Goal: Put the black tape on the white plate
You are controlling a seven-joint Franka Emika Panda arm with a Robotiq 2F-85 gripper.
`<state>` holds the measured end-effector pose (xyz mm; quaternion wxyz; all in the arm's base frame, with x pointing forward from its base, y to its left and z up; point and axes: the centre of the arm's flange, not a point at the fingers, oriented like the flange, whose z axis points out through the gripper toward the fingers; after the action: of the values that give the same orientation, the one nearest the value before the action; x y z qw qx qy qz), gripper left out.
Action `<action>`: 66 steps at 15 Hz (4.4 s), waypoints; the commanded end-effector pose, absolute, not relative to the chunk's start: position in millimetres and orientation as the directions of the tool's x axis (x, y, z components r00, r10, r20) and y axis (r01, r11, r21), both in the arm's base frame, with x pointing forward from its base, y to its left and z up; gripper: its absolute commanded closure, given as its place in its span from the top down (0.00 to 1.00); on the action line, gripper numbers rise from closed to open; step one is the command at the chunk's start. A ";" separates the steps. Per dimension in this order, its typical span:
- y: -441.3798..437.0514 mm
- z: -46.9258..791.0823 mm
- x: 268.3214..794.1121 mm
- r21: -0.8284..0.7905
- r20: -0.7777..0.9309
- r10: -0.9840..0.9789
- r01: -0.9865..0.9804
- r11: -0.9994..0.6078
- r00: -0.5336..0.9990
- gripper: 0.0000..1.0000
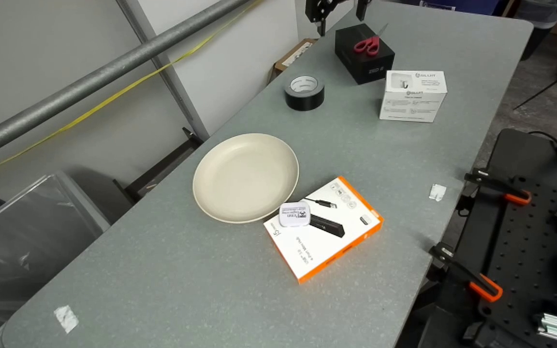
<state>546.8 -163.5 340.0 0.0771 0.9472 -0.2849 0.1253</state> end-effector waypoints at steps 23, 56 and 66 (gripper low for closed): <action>-137.4 146.9 745.0 0.103 0.079 -0.636 -0.641 -0.761 0.768 0.53; 123.3 201.2 650.0 -0.001 -0.081 0.308 0.309 -0.951 0.948 0.07; 125.4 186.7 644.9 -0.010 -0.155 0.461 0.466 -0.885 0.874 0.68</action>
<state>642.1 127.9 180.7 0.0068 0.9739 0.2153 -0.0709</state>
